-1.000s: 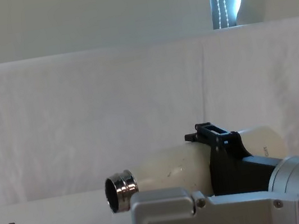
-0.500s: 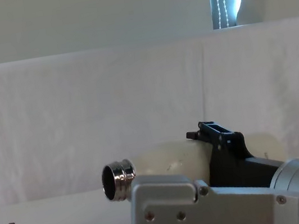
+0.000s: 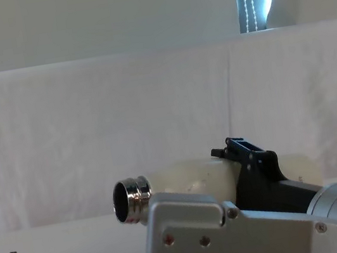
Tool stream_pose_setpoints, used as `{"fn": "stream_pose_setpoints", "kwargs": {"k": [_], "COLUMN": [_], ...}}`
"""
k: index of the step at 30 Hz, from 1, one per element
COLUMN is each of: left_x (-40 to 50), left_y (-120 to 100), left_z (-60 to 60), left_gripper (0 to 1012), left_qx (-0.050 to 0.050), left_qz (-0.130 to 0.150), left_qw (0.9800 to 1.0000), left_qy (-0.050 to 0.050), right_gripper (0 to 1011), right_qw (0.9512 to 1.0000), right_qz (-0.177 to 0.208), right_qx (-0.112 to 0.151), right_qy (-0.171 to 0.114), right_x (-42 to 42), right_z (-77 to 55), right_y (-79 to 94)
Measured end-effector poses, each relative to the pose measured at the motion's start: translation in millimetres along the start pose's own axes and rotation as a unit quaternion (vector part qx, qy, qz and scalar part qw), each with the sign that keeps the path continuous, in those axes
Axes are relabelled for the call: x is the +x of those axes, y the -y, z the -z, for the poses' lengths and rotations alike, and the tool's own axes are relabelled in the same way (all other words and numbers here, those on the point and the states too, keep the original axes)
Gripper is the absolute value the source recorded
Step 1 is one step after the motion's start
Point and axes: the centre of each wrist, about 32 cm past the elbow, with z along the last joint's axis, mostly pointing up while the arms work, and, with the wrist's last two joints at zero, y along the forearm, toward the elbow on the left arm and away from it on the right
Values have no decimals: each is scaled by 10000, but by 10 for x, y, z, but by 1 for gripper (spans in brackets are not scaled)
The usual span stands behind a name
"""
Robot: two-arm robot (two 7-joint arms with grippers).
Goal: Grasp the thermos with one hand and pour water into the cup lid.
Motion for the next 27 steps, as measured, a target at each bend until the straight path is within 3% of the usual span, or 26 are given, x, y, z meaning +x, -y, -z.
{"fn": "stream_pose_setpoints", "kwargs": {"k": [27], "left_x": [0], "left_y": [0], "left_z": [0], "left_gripper": [1001], "left_qx": [0], "left_qz": [0], "left_qw": [10000], "left_qy": [0], "right_gripper": [961], "right_qw": [10000], "right_qz": [-7], "right_qx": [-10], "right_qy": [-51], "right_x": [2], "right_z": [-4], "right_y": [40]}}
